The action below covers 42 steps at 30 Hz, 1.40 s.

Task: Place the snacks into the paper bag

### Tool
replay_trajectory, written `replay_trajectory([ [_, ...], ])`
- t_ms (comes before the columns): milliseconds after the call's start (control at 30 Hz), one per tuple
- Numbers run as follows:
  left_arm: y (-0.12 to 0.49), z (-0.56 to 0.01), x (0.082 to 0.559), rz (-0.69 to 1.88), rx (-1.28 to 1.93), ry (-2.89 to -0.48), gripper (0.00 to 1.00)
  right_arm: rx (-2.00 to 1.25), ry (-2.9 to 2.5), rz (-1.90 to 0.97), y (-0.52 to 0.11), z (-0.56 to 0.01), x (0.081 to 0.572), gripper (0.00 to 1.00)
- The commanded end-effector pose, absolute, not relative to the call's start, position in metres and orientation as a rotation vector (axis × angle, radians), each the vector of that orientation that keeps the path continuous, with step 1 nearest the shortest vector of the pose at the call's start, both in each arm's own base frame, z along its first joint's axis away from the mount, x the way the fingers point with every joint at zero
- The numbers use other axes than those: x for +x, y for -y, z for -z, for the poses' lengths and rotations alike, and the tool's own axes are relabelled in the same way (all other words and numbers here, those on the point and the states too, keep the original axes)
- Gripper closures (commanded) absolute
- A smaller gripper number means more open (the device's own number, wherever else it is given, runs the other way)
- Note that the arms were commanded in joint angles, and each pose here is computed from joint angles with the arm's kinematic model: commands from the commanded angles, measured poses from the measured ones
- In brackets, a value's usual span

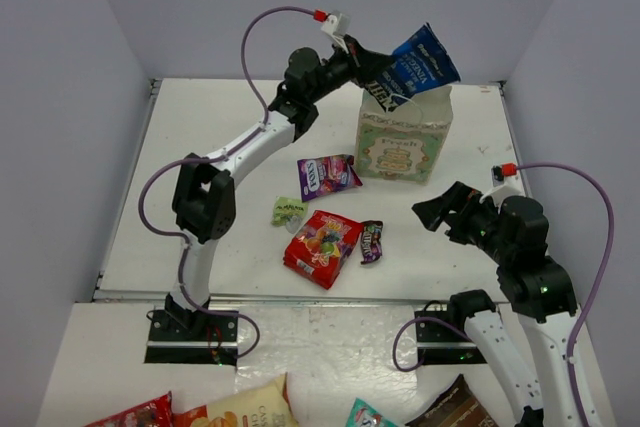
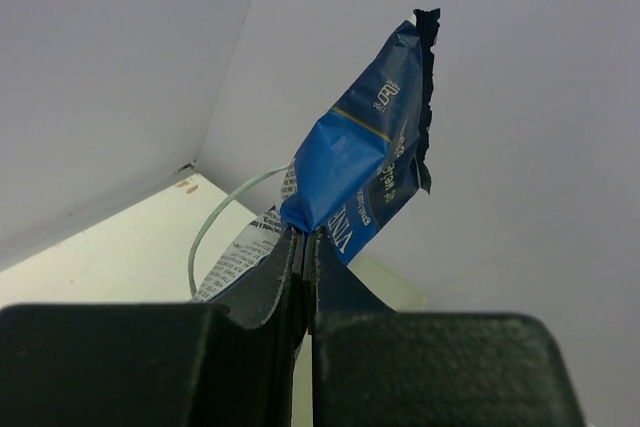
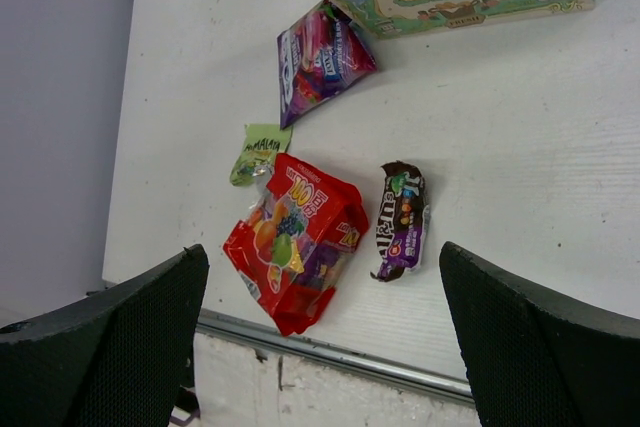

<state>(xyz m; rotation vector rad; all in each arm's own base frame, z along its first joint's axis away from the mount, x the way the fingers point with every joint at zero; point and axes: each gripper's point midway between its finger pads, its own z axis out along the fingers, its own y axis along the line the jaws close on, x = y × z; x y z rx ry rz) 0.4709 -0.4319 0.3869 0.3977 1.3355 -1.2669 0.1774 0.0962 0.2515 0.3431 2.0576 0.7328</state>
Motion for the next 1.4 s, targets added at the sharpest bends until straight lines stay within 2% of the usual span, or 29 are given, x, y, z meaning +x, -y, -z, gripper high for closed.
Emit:
replay_trajectory([
  [0, 0.429, -0.422, 0.463, 1.223, 0.438, -1.25, 1.0, 0.321, -2.06, -0.746, -0.098, -0.25, 0.174, 0.03],
  [167, 0.426, -0.42, 0.463, 1.175, 0.442, -1.287, 1.0, 0.321, -2.064, -0.751, -0.099, -0.249, 0.174, 0.03],
  [233, 0.425, -0.421, 0.462, 1.174, 0.438, -1.294, 0.94, 0.323, -2.066, -0.754, -0.099, -0.249, 0.174, 0.03],
  [300, 0.424, -0.42, 0.46, 1.176, 0.444, -1.3, 0.75, 0.322, -2.067, -0.76, -0.1, -0.248, 0.173, 0.03],
  [367, 0.424, -0.424, 0.455, 1.185, 0.456, -1.293, 0.64, 0.323, -2.064, -0.764, -0.1, -0.249, 0.172, 0.03],
  [400, 0.423, -0.428, 0.453, 1.187, 0.46, -1.288, 0.62, 0.323, -2.062, -0.764, -0.1, -0.249, 0.172, 0.03],
  [433, 0.422, -0.43, 0.451, 1.187, 0.46, -1.284, 0.54, 0.324, -2.065, -0.764, -0.1, -0.248, 0.171, 0.03],
  [500, 0.42, -0.434, 0.448, 1.191, 0.459, -1.279, 0.44, 0.322, -2.064, -0.765, -0.1, -0.249, 0.171, 0.03],
  [533, 0.417, -0.443, 0.443, 1.192, 0.46, -1.261, 0.35, 0.322, -2.065, -0.769, -0.101, -0.249, 0.17, 0.03],
  [633, 0.41, -0.462, 0.436, 1.19, 0.45, -1.231, 0.24, 0.321, -2.062, -0.77, -0.101, -0.25, 0.17, 0.03],
  [800, 0.394, -0.484, 0.418, 1.165, 0.451, -1.215, 0.17, 0.32, -2.06, -0.775, -0.101, -0.251, 0.167, 0.03],
  [867, 0.381, -0.481, 0.407, 1.144, 0.443, -1.227, 0.0, 0.32, -2.058, -0.777, -0.101, -0.251, 0.166, 0.03],
  [900, 0.37, -0.494, 0.395, 1.13, 0.447, -1.2, 0.0, 0.318, -2.056, -0.779, -0.101, -0.251, 0.166, 0.03],
  [933, 0.367, -0.47, 0.396, 1.115, 0.442, -1.251, 0.0, 0.317, -2.056, -0.781, -0.101, -0.251, 0.165, 0.03],
  [1000, 0.35, -0.473, 0.382, 1.078, 0.443, -1.249, 0.0, 0.315, -2.057, -0.784, -0.101, -0.25, 0.164, 0.03],
  [1033, 0.344, -0.446, 0.385, 1.055, 0.426, -1.312, 0.0, 0.316, -2.056, -0.783, -0.101, -0.25, 0.164, 0.03],
  [1133, 0.319, -0.434, 0.374, 0.988, 0.392, -1.349, 0.0, 0.31, -2.057, -0.784, -0.101, -0.249, 0.163, 0.03],
  [1367, 0.274, -0.326, 0.366, 0.828, 0.296, -1.637, 0.0, 0.299, -2.065, -0.798, -0.104, -0.247, 0.161, 0.03],
])
